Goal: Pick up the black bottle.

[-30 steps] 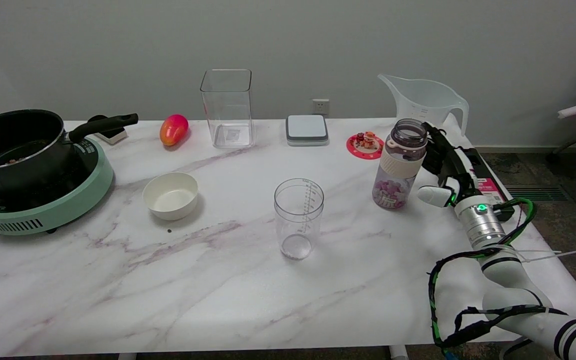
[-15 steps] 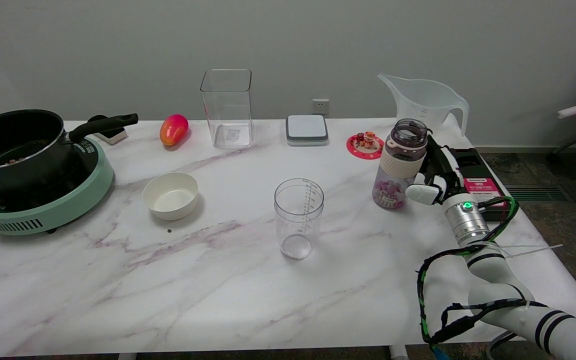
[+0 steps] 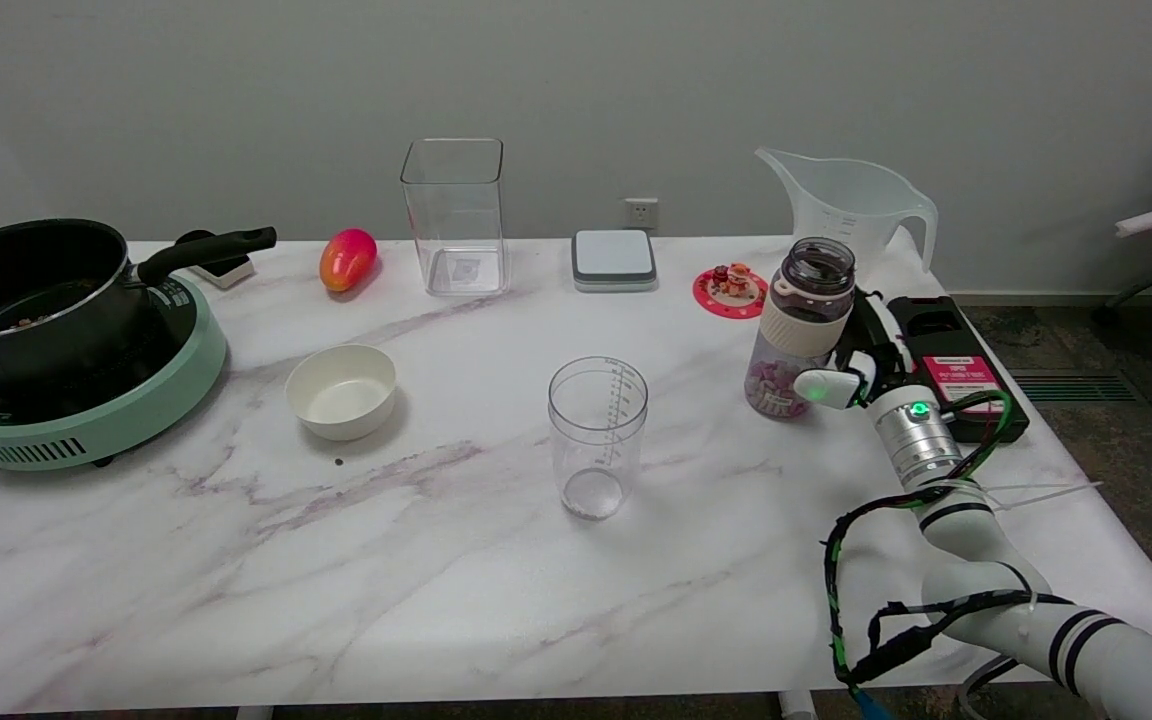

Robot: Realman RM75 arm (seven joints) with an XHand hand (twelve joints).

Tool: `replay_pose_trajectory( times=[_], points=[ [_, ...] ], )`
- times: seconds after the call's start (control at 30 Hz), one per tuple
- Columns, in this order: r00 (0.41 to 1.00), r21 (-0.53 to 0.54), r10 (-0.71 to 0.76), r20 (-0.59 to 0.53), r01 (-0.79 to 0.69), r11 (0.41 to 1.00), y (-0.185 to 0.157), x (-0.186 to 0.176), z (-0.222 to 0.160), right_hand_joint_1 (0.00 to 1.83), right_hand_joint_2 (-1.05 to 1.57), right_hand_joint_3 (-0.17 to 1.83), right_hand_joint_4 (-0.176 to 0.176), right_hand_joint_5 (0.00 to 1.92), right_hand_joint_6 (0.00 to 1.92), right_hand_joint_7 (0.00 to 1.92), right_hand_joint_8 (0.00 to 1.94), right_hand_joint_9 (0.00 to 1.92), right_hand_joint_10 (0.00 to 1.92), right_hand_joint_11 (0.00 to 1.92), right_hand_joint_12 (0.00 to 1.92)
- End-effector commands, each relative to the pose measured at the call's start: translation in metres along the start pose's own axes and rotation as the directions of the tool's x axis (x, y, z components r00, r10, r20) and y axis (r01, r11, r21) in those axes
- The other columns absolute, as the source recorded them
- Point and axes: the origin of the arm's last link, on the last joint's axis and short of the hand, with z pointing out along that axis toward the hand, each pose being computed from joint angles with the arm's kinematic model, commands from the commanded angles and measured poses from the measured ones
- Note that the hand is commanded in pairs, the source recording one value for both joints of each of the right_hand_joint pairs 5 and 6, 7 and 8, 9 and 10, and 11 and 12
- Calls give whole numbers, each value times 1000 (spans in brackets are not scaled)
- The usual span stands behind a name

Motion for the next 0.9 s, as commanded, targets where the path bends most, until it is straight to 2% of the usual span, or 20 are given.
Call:
replay_pose_trajectory(
  times=[0.03,0.17,0.37,0.53,0.63,0.9],
  points=[
    [1000,-6,2,3,-2,1000,6,-6,4,1261,-844,1123,0,219,219,501,501,503,503,542,542],
    [1000,-9,-2,8,2,1000,7,-7,5,1290,-728,1043,0,269,269,521,521,509,509,531,531],
    [1000,-17,3,4,-3,1000,9,-9,6,1323,-587,1064,0,334,334,559,559,515,515,516,516],
    [1000,-23,0,3,0,1000,10,-8,5,1365,-314,992,0,386,386,694,694,517,517,500,500],
    [1000,-27,-1,3,1,1000,11,-8,5,1392,-101,903,0,427,427,768,768,526,526,604,604],
    [1000,-40,6,-3,-6,999,14,-9,5,1456,424,609,0,570,570,916,916,876,876,724,724]
  ],
)
